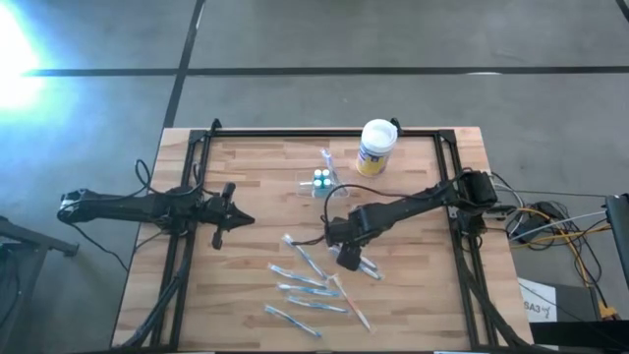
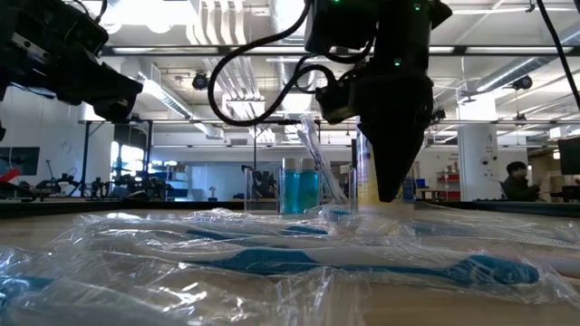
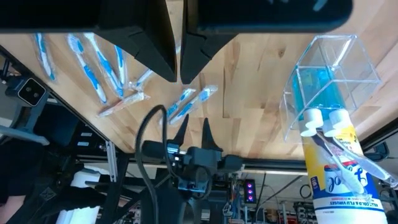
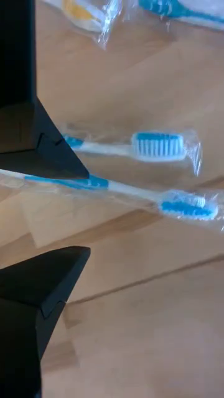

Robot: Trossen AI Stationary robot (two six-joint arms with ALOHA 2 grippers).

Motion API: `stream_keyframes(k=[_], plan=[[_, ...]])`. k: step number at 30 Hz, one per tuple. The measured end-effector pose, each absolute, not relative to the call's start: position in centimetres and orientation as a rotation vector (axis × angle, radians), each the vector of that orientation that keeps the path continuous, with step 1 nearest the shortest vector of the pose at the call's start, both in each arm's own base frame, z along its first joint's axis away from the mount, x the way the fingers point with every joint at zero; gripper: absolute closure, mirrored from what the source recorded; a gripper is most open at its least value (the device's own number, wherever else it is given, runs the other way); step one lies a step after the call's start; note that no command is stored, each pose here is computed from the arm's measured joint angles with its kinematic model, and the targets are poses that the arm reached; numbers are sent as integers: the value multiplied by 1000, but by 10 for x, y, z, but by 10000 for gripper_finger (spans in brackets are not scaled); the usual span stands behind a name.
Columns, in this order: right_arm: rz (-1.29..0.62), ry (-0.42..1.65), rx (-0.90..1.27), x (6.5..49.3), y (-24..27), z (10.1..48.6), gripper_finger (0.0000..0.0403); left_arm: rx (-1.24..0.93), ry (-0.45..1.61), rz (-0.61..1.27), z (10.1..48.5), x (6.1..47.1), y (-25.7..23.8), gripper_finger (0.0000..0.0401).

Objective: Pick & Place toothbrushing station
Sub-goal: Put the blue toothbrush into the transparent organizer

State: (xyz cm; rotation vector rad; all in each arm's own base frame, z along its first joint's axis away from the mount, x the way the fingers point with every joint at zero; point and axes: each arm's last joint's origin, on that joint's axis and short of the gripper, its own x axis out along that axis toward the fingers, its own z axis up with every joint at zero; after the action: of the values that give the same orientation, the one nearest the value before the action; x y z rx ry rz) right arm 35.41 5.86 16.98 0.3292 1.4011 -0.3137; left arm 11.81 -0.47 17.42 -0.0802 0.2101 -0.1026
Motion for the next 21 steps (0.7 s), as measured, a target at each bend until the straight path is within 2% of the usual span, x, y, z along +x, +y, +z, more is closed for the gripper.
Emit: stream_keyframes(k=[11,21], plan=[[-294,1371,354,354,61,173,218,-115,223,-98,173,118,-5,375],[-307,1460,323,356,70,143,216,-116,226,-98,173,118,-5,375]])
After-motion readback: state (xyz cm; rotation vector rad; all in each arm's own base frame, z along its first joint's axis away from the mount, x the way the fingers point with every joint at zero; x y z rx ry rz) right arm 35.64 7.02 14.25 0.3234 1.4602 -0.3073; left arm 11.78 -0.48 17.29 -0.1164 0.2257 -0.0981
